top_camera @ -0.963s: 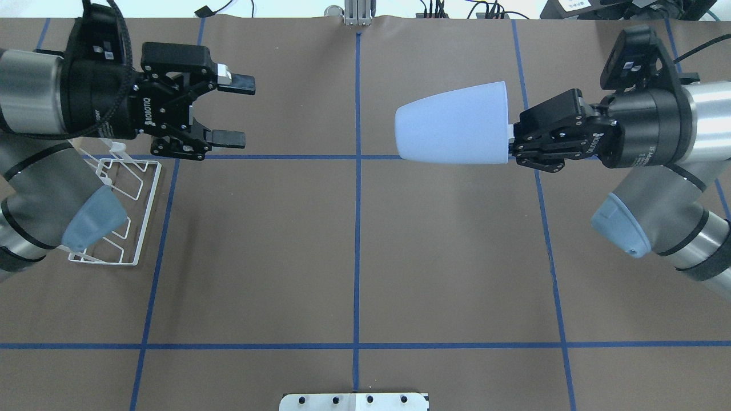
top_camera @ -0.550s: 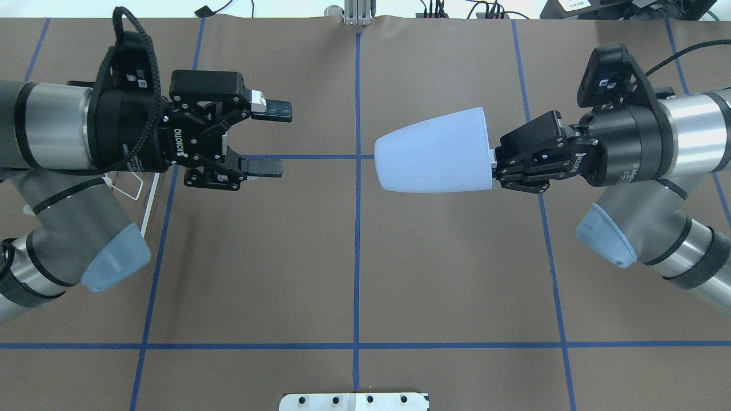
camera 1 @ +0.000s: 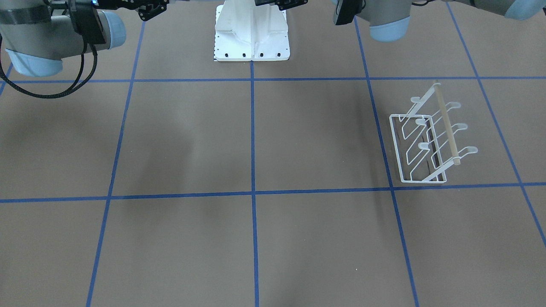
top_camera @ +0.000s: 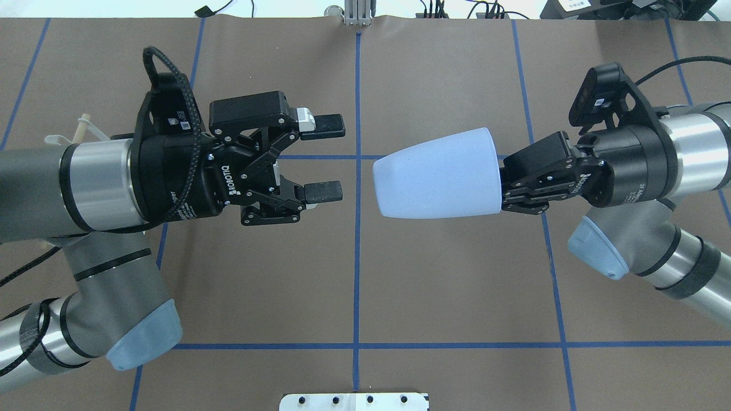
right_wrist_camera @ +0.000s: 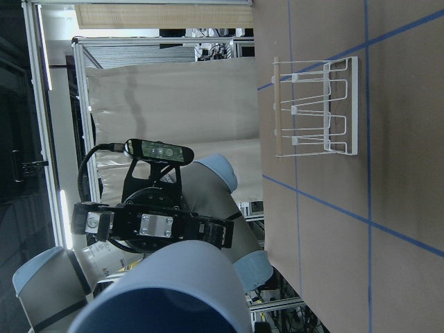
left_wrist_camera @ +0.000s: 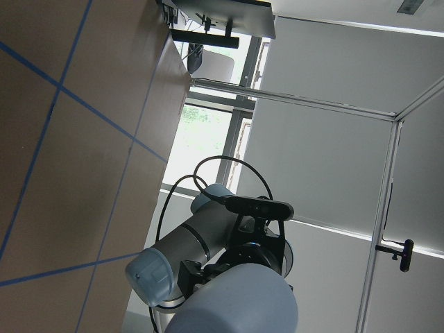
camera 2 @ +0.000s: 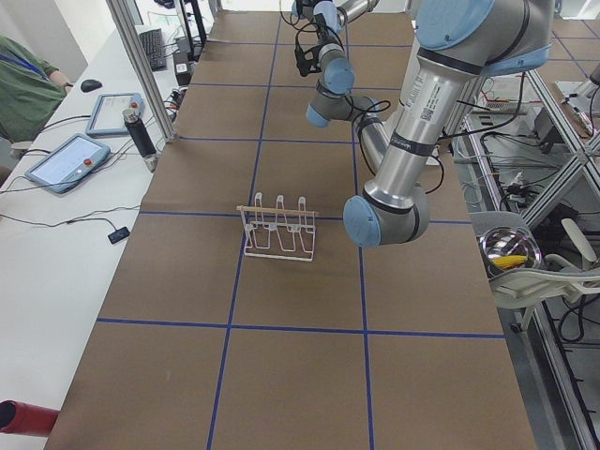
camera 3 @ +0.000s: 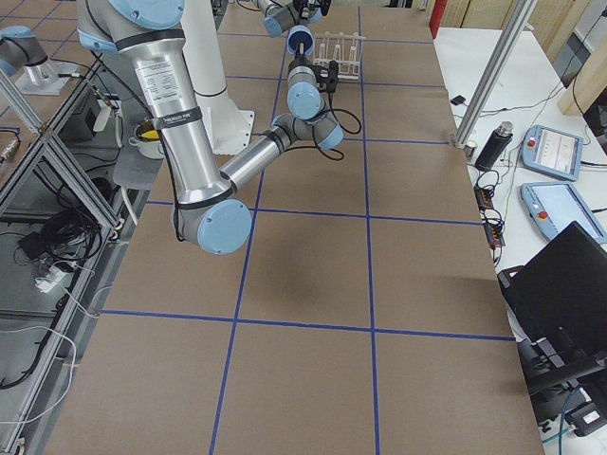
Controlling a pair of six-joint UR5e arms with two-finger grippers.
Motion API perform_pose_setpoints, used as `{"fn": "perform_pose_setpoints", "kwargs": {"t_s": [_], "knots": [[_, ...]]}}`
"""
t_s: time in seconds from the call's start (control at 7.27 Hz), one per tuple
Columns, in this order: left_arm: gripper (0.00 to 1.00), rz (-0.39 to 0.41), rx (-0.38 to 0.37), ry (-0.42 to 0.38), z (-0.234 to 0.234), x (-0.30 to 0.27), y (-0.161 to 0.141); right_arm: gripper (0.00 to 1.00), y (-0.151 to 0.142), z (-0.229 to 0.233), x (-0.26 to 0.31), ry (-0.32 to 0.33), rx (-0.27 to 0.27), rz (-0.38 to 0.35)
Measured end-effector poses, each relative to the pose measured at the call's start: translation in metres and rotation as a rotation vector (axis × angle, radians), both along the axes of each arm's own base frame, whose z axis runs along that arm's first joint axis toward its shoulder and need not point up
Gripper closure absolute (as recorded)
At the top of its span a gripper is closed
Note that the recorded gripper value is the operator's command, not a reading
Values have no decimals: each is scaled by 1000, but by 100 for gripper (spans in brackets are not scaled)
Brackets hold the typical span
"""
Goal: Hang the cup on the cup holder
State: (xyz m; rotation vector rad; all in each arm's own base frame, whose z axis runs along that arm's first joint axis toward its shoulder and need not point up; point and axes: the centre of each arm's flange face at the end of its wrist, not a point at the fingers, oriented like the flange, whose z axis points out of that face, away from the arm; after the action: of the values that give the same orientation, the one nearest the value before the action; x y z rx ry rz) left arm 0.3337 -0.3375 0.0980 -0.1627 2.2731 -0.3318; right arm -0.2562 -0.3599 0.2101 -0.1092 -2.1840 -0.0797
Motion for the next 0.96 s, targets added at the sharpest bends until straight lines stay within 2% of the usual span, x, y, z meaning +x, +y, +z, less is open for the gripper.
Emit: {"fn": "perform_pose_setpoints", "kwargs": {"t_s": [0.41, 0.96], "knots": [[2, 21, -8, 7, -5, 9, 7, 100, 11, 0, -3, -65, 6, -26], [2, 65, -6, 27, -17, 21, 21, 100, 18, -1, -16, -92, -15, -42]]}}
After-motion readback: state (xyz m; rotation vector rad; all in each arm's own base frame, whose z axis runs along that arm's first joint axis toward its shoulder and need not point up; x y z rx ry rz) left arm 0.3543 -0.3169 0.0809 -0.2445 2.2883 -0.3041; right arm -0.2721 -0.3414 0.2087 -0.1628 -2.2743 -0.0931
